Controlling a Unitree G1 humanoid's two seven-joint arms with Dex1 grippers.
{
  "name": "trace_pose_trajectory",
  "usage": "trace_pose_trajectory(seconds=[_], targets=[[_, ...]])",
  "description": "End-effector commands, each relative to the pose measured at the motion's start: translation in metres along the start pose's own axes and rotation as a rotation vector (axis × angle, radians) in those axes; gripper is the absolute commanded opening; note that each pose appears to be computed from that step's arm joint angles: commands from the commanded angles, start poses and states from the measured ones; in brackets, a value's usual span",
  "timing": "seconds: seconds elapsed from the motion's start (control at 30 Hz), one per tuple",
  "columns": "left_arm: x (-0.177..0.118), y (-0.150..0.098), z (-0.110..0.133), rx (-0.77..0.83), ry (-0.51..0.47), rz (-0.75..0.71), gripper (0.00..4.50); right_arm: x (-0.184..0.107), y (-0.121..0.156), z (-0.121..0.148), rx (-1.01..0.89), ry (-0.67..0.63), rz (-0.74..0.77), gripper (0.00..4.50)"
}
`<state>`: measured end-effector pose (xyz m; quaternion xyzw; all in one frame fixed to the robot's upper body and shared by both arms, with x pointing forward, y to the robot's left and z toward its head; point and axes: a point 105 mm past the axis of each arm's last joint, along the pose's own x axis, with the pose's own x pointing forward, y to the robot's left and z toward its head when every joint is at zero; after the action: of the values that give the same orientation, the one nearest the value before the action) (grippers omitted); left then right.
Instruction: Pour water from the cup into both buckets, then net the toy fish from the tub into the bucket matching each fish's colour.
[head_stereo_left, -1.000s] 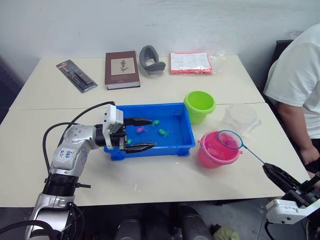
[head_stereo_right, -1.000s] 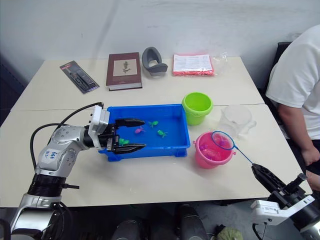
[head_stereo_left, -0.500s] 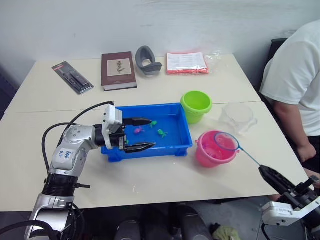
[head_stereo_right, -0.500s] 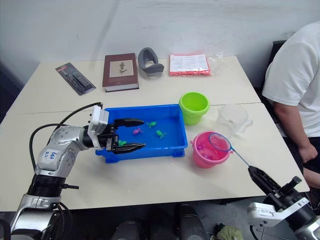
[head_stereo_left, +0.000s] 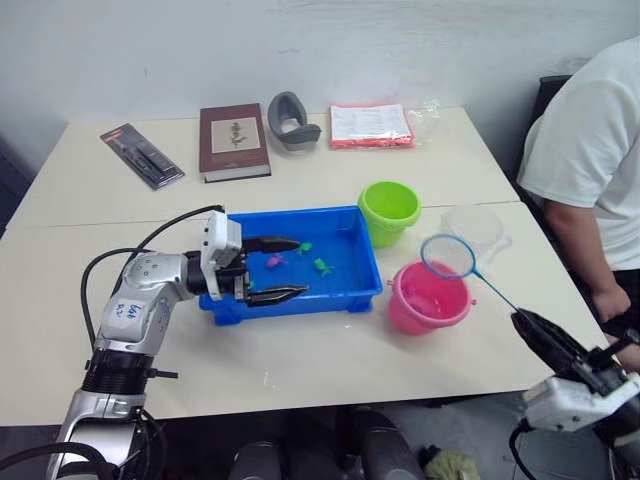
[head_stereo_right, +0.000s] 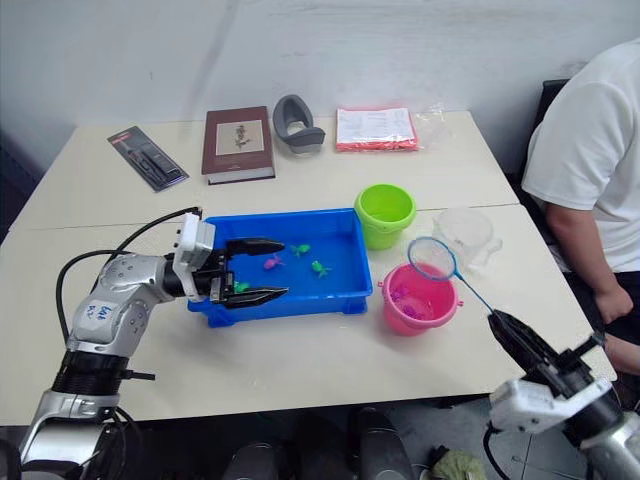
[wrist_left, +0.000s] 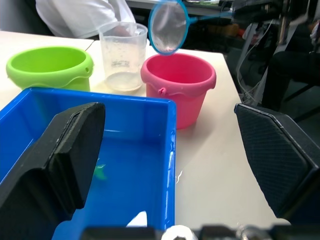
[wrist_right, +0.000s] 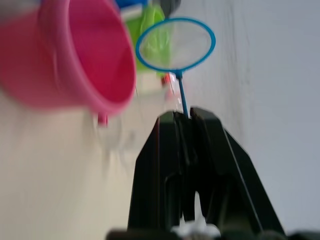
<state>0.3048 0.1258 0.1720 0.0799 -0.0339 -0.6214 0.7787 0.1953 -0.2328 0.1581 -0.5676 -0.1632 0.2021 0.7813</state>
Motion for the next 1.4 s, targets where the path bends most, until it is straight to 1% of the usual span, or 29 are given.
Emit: trace_pose_trajectory(seconds=[0.03, 0.1, 0.17, 0.2, 0.27, 0.3, 0.37, 0.43, 0.5, 0.57, 0.7, 0.8, 0.9, 1.03, 1.1, 1.2, 1.3, 1.4], targets=[[-0.019, 0.002, 0.004, 0.031, 0.016, 0.047, 4.44, 0.016, -0.017, 0.020, 0.272, -0.111, 0.009, 0.00], [-0.043, 0.001, -0.001, 0.013, 0.042, 0.102, 4.44, 0.030, -0.027, 0.035, 0.506, -0.195, 0.051, 0.00], [-0.077, -0.002, -0.005, -0.014, 0.073, 0.193, 4.44, 0.046, -0.030, 0.048, 0.728, -0.267, 0.145, 0.00], [-0.087, -0.002, -0.004, -0.021, 0.077, 0.228, 4.44, 0.050, -0.031, 0.052, 0.782, -0.281, 0.183, 0.00], [-0.107, 0.002, -0.002, -0.022, 0.083, 0.315, 4.44, 0.064, -0.033, 0.054, 0.821, -0.281, 0.243, 0.00], [-0.114, 0.004, -0.001, -0.024, 0.084, 0.357, 4.44, 0.074, -0.037, 0.053, 0.871, -0.278, 0.244, 0.00], [-0.127, 0.008, 0.002, -0.015, 0.084, 0.430, 4.44, 0.098, -0.041, 0.045, 0.945, -0.198, 0.257, 0.00], [-0.133, 0.006, 0.002, 0.002, 0.110, 0.454, 4.44, 0.114, -0.037, 0.044, 0.951, -0.112, 0.317, 0.00], [-0.138, 0.002, 0.000, 0.013, 0.156, 0.459, 4.44, 0.128, -0.029, 0.050, 0.983, -0.077, 0.394, 0.00], [-0.140, -0.003, 0.000, 0.016, 0.191, 0.449, 4.44, 0.138, -0.018, 0.049, 0.931, -0.001, 0.446, 0.00], [-0.142, -0.003, 0.005, 0.024, 0.203, 0.463, 4.44, 0.155, -0.008, 0.056, 0.873, 0.021, 0.466, 0.00], [-0.133, -0.006, 0.006, 0.028, 0.210, 0.452, 4.44, 0.168, -0.004, 0.049, 0.803, 0.051, 0.432, 0.00], [-0.127, -0.013, 0.007, 0.033, 0.240, 0.432, 4.44, 0.173, 0.001, 0.047, 0.731, 0.056, 0.459, 0.00], [-0.120, -0.011, 0.010, 0.066, 0.213, 0.449, 4.44, 0.188, 0.009, 0.047, 0.689, 0.053, 0.481, 0.00], [-0.119, -0.012, 0.008, 0.057, 0.212, 0.447, 4.44, 0.194, 0.015, 0.048, 0.662, 0.061, 0.493, 0.00], [-0.118, -0.011, 0.005, 0.053, 0.219, 0.445, 4.44, 0.198, 0.022, 0.049, 0.626, 0.080, 0.515, 0.00], [-0.117, -0.006, 0.008, 0.066, 0.207, 0.462, 4.44, 0.198, 0.025, 0.051, 0.586, 0.088, 0.554, 0.00], [-0.118, -0.006, 0.007, 0.063, 0.212, 0.465, 4.44, 0.204, 0.023, 0.056, 0.538, 0.084, 0.567, 0.00]])
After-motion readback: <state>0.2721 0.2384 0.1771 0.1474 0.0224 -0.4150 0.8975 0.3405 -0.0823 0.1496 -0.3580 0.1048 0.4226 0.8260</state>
